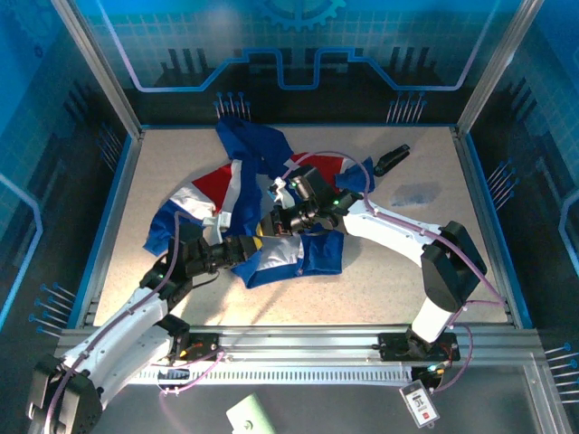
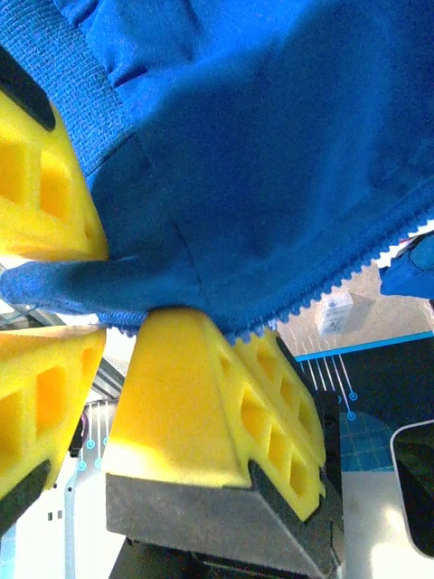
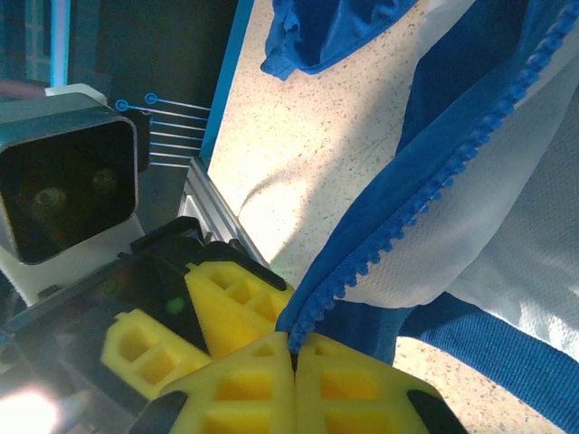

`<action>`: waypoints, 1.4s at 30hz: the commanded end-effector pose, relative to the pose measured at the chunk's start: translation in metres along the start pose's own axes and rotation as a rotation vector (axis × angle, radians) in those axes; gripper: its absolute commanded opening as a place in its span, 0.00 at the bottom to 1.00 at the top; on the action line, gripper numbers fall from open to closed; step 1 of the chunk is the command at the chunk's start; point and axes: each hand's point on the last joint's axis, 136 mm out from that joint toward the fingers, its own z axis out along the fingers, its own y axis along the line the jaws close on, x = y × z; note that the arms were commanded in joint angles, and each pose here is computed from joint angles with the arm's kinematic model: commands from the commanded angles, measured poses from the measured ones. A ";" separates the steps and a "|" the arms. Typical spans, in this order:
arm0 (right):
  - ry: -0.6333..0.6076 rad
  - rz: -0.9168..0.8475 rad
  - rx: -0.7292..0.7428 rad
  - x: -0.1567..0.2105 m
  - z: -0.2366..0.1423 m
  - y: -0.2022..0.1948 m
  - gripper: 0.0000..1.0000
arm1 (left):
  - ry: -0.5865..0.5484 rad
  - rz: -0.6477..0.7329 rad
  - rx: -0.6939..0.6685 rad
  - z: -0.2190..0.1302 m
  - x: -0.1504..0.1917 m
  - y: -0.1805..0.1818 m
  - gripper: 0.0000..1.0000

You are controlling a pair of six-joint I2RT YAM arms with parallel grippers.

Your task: Zip up the jacket

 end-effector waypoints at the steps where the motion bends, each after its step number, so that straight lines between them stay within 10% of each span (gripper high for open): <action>1: -0.006 -0.017 -0.047 -0.002 -0.006 0.015 0.00 | -0.006 0.007 0.038 -0.002 -0.002 -0.006 0.25; 6: -0.003 -0.016 -0.033 0.001 -0.006 0.010 0.00 | -0.039 -0.004 0.027 -0.007 -0.006 -0.003 0.31; 12: 0.001 -0.012 -0.033 0.001 -0.005 0.009 0.00 | -0.035 -0.001 0.061 -0.009 -0.007 -0.011 0.13; 25: 0.006 -0.006 -0.032 0.001 -0.003 0.008 0.00 | -0.010 0.000 0.086 -0.007 -0.005 -0.015 0.15; 32: 0.008 -0.002 -0.029 0.001 -0.001 0.006 0.00 | 0.003 0.005 0.095 -0.007 -0.003 -0.016 0.00; 38: -0.018 0.006 0.047 0.002 -0.018 -0.010 0.37 | 0.020 0.025 0.042 -0.007 0.002 -0.006 0.00; 42: -0.050 0.093 0.083 0.010 -0.035 -0.042 0.43 | 0.025 0.048 -0.022 -0.008 0.002 0.003 0.00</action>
